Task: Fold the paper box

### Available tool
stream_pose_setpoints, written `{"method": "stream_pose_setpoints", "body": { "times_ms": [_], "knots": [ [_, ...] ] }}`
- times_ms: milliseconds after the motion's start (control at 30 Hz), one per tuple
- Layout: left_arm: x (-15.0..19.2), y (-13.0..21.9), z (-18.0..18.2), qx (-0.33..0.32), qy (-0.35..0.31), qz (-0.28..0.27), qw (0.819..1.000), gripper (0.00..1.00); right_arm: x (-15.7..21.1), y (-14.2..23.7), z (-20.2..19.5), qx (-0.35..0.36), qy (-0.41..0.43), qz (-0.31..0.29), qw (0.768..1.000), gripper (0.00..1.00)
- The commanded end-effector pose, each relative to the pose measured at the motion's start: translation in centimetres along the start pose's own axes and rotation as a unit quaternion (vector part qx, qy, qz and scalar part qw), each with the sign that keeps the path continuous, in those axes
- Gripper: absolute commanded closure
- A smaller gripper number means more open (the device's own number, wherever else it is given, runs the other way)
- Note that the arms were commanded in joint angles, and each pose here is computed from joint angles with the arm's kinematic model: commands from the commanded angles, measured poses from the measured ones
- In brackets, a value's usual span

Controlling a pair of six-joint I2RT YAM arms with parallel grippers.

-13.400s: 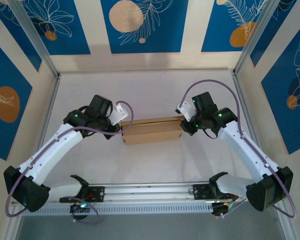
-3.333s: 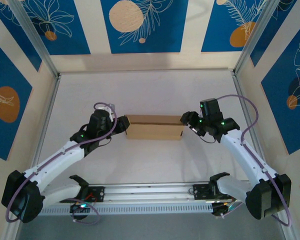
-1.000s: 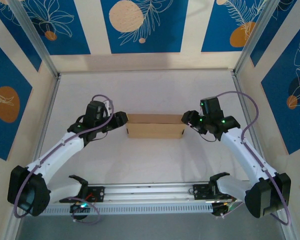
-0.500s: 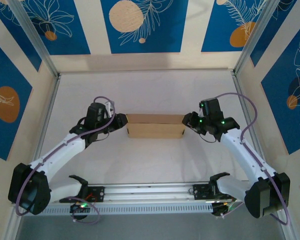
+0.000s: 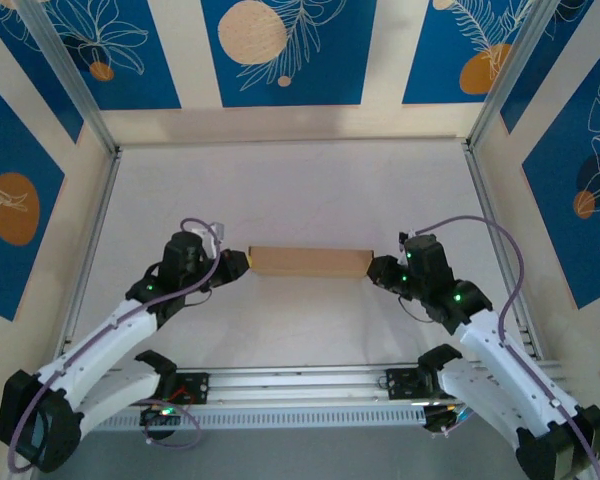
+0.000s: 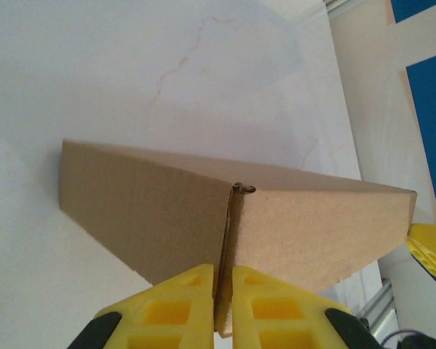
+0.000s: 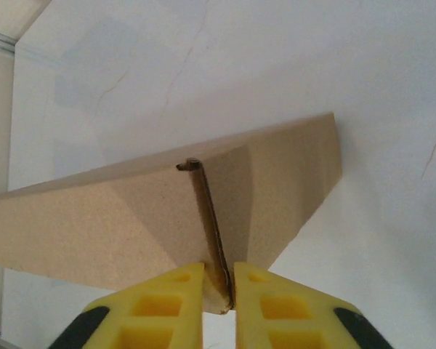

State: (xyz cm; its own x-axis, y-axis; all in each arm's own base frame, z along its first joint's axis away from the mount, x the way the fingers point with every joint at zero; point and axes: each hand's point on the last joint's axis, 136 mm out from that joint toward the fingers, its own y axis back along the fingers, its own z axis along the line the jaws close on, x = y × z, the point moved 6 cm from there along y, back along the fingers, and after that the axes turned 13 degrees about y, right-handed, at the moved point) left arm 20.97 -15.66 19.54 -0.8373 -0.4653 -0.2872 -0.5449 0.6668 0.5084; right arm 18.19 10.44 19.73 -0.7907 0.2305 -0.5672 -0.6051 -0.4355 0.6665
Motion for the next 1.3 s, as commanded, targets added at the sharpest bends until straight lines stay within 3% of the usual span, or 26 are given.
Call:
{"method": "stream_pose_setpoints", "body": {
  "times_ms": [0, 200, 367, 467, 633, 833, 933, 1100, 1267],
  "knots": [
    [2.7, 0.1, 4.1, -0.086, 0.042, 0.034, 0.995, 0.88, 2.6, -0.2, -1.8, 0.034, -0.026, 0.029, 0.999, 0.77],
    [3.4, 0.6, 4.7, -0.097, 0.05, 0.037, 0.993, 0.71, 3.2, 0.3, -2.0, 0.032, -0.035, 0.028, 0.998, 0.69],
    [1.8, 0.5, 3.3, -0.11, 0.002, 0.011, 0.994, 0.56, 2.2, 0.4, -1.7, 0.038, -0.007, 0.02, 0.999, 0.62],
    [0.2, -0.7, 2.5, -0.134, -0.025, 0.01, 0.991, 0.47, 1.1, -0.4, -1.5, 0.049, 0.015, 0.046, 0.998, 0.58],
    [-1.2, -4.5, 3.1, -0.17, -0.045, 0.033, 0.984, 0.47, -0.4, -4.0, -2.4, 0.048, -0.007, 0.129, 0.991, 0.52],
    [-1.2, -7.8, 4.3, -0.168, -0.029, 0.055, 0.984, 0.44, -1.4, -7.3, -3.9, 0.059, -0.028, 0.147, 0.987, 0.46],
    [-0.9, -9.0, 4.4, -0.15, -0.019, 0.068, 0.986, 0.44, -1.3, -9.0, -3.8, 0.038, -0.032, 0.165, 0.985, 0.47],
    [-1.0, -9.4, 5.1, -0.179, -0.03, 0.075, 0.98, 0.47, -0.8, -11.6, -3.5, 0.019, -0.049, 0.199, 0.979, 0.51],
    [-1.9, -9.2, 6.2, -0.213, -0.031, 0.061, 0.975, 0.51, -1.2, -13.3, -2.5, 0.015, -0.047, 0.197, 0.979, 0.55]
  ]
}}
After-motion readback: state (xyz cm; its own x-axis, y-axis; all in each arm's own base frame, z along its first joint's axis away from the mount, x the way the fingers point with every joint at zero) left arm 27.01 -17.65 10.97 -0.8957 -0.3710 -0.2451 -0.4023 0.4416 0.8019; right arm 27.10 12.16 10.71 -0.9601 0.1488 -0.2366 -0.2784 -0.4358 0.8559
